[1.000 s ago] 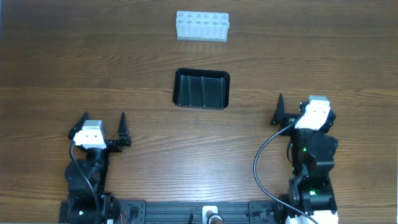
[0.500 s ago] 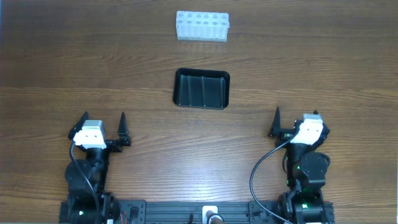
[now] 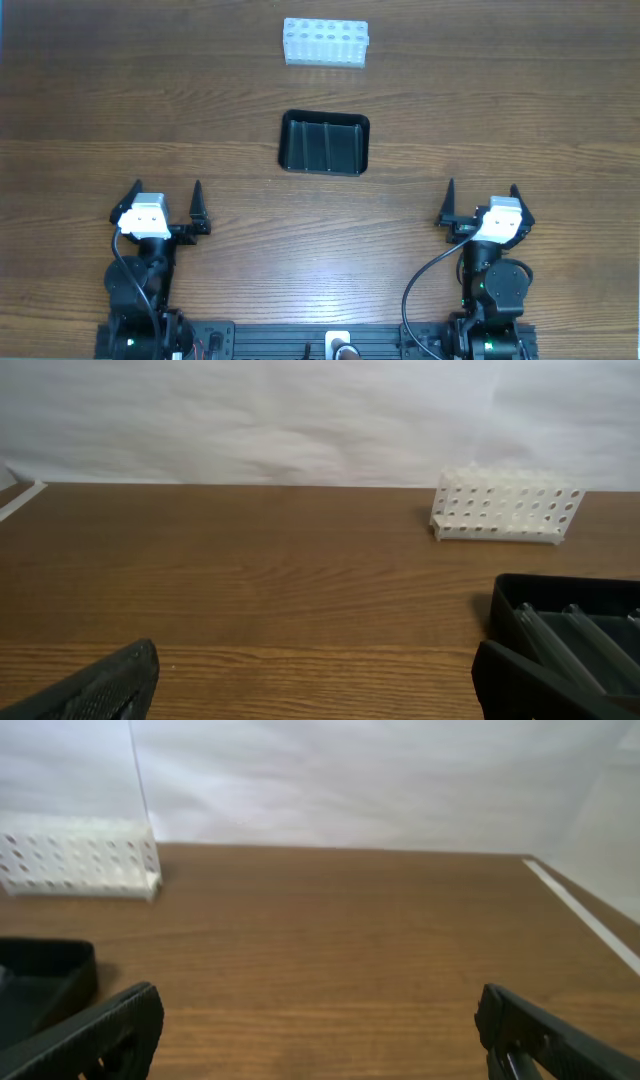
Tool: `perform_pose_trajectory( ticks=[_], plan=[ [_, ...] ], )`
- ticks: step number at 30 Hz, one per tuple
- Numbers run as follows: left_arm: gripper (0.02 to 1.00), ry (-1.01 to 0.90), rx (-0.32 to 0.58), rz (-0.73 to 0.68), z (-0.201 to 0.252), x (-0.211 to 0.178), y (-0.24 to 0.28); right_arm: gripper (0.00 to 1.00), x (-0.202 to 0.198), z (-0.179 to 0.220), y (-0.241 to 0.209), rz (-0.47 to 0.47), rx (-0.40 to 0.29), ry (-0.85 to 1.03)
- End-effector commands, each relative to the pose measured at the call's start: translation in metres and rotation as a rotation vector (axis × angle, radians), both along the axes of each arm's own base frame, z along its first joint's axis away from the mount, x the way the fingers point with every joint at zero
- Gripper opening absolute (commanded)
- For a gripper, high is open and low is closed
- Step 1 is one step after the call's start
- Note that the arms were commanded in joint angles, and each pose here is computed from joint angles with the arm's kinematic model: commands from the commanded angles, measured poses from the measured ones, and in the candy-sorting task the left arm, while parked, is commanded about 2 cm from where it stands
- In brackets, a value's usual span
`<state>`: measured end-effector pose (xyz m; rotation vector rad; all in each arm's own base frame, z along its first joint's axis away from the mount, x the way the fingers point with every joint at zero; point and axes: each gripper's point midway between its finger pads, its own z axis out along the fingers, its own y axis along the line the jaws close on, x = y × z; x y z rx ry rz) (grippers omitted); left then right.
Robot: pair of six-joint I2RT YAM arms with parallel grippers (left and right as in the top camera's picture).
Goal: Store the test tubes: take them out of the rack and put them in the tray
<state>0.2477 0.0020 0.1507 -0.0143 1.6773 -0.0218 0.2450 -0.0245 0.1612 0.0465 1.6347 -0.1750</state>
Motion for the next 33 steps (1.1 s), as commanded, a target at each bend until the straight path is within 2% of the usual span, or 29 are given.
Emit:
perform_pose_trajectory(
  ticks=[1,4,13,19,25,33],
  plan=[
    [1.0,0.006,0.016,-0.009,-0.0024,0.0,-0.0009,0.991,0.0,-0.0016,0.0006,0.011,-0.005,0.0],
    [1.0,0.006,0.016,-0.008,-0.0024,0.0,-0.0009,0.993,0.0,-0.0023,0.0013,0.015,0.0,0.002],
    [1.0,0.006,0.016,-0.008,-0.0024,0.0,-0.0009,0.991,-0.0001,-0.0022,0.0003,0.001,0.131,-0.016],
    [1.0,0.006,0.016,-0.008,-0.0024,0.0,-0.0009,0.993,-0.0001,-0.0022,0.0004,0.002,0.131,-0.016],
    [0.998,0.006,0.016,-0.008,-0.0024,0.0,-0.0009,0.991,0.0001,-0.0023,0.0026,0.014,0.083,-0.009],
    [0.998,0.006,0.016,-0.008,-0.0024,0.0,-0.0009,0.993,0.0003,-0.0024,0.0046,0.023,0.06,-0.005]
  ],
)
